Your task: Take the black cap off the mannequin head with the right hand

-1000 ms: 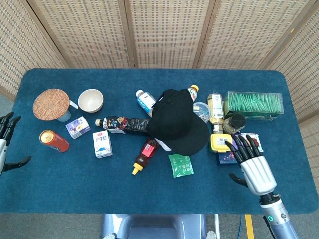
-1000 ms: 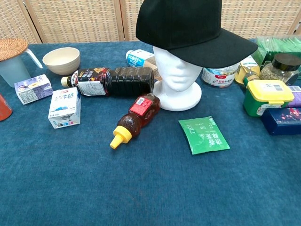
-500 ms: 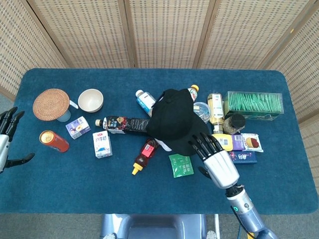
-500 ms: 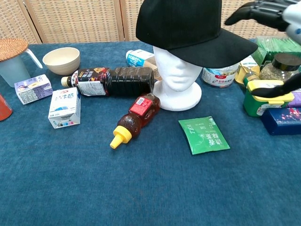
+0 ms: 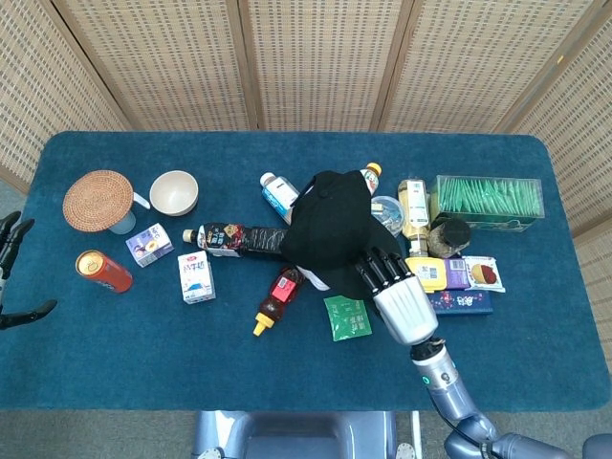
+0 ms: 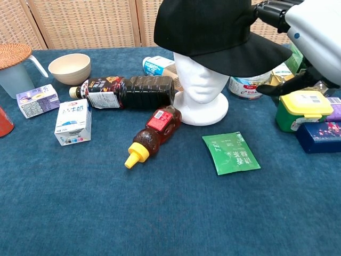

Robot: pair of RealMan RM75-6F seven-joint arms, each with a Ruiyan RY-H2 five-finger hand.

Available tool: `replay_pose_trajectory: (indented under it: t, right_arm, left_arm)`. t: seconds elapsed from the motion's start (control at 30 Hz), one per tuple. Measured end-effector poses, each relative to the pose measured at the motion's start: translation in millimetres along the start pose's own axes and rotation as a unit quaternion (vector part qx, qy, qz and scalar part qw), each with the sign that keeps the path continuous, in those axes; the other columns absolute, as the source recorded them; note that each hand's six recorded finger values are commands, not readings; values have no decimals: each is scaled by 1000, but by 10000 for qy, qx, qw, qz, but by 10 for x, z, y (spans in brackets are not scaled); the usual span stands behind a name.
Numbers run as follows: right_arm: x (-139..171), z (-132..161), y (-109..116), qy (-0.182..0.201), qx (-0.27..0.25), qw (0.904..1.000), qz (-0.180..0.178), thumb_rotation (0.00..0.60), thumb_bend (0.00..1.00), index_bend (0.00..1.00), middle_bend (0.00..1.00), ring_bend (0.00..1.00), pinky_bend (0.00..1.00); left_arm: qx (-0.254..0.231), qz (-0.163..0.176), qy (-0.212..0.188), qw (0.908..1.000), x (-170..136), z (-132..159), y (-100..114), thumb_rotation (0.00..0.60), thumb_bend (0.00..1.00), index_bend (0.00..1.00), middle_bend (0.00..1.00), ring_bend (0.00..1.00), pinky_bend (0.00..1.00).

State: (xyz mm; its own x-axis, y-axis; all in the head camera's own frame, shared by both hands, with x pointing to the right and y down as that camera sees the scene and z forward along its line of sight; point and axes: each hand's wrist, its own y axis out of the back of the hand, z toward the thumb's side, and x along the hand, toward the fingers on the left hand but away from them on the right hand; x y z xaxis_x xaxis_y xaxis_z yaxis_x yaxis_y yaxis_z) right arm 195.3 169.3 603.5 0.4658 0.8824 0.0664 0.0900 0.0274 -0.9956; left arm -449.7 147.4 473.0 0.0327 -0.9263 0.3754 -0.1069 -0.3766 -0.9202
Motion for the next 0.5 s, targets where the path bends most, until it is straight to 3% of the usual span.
replay_pose_trajectory:
  t: [0.13,0.37,0.5]
  right_arm:
    - [-49,21,-44,39,77,9998,-199,600,14,299,347,335,451]
    - [-93,45,-36,174,-28,9985,-512,600,271,559,580,578,674]
    - [-105,47,-21,269,-83,9968,-751,600,362,623,665,672,778]
  left_arm:
    - [1,9,2,10000,-6,-19,6,600,77,0,0,0,75]
    - [-1,-18,17,10000,0,-40,-12,600,77,0,0,0,75]
    - [-9,-40,23,10000,6,-48,-23,600,77,0,0,0,75]
